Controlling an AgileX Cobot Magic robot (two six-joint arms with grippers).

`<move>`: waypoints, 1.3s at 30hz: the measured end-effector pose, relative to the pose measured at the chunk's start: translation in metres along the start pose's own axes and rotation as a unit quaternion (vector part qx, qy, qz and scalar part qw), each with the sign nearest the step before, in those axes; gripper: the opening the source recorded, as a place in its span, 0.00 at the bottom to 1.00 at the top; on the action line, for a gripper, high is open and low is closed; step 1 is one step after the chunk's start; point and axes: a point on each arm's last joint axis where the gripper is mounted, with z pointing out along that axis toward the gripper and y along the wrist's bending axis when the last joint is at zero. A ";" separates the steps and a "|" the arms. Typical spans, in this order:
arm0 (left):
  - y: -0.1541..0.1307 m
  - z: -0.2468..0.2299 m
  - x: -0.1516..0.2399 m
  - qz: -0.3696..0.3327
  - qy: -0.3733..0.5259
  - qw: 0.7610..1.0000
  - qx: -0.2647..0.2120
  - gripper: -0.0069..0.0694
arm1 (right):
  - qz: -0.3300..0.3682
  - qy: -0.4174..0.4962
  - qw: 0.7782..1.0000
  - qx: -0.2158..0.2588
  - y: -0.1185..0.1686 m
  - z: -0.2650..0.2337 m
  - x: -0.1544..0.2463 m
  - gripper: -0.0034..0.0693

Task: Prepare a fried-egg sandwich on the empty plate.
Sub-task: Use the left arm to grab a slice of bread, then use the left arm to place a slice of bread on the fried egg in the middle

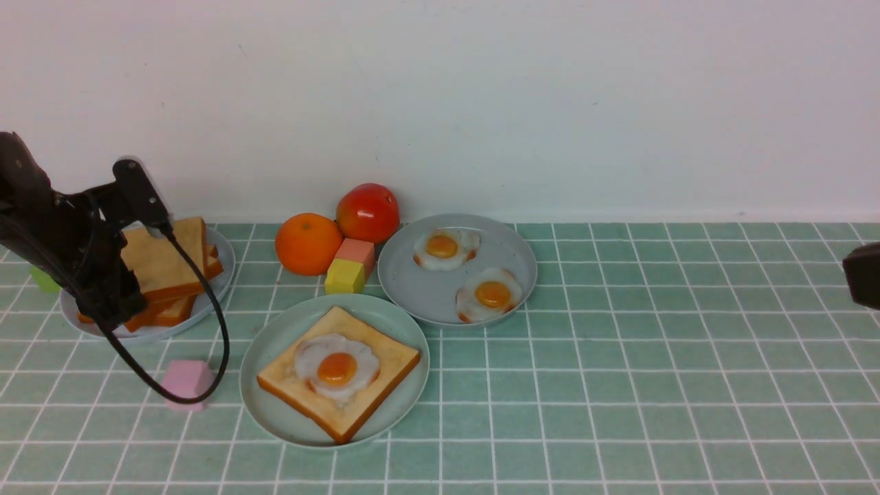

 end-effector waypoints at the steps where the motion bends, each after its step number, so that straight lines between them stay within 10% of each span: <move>1: 0.000 0.001 0.000 0.001 0.001 1.000 0.000 0.60 | 0.001 -0.001 1.000 -0.002 0.000 0.000 0.000 0.05; 13: -0.001 -0.005 -0.004 0.011 0.004 1.000 0.008 0.22 | 0.011 0.002 1.000 -0.016 0.003 0.000 0.000 0.07; 22: -0.012 -0.078 -0.046 -0.096 -0.040 0.994 -0.020 0.22 | 0.011 0.024 1.000 -0.013 0.002 0.000 0.004 0.07; 29: -0.103 -0.140 -0.114 -0.276 -0.044 0.958 0.058 0.22 | 0.010 0.055 0.998 -0.007 0.001 -0.001 0.010 0.08; 39: -0.212 -0.098 -0.164 -0.160 0.030 0.987 0.011 0.21 | 0.011 0.063 0.998 -0.009 0.002 -0.001 0.012 0.08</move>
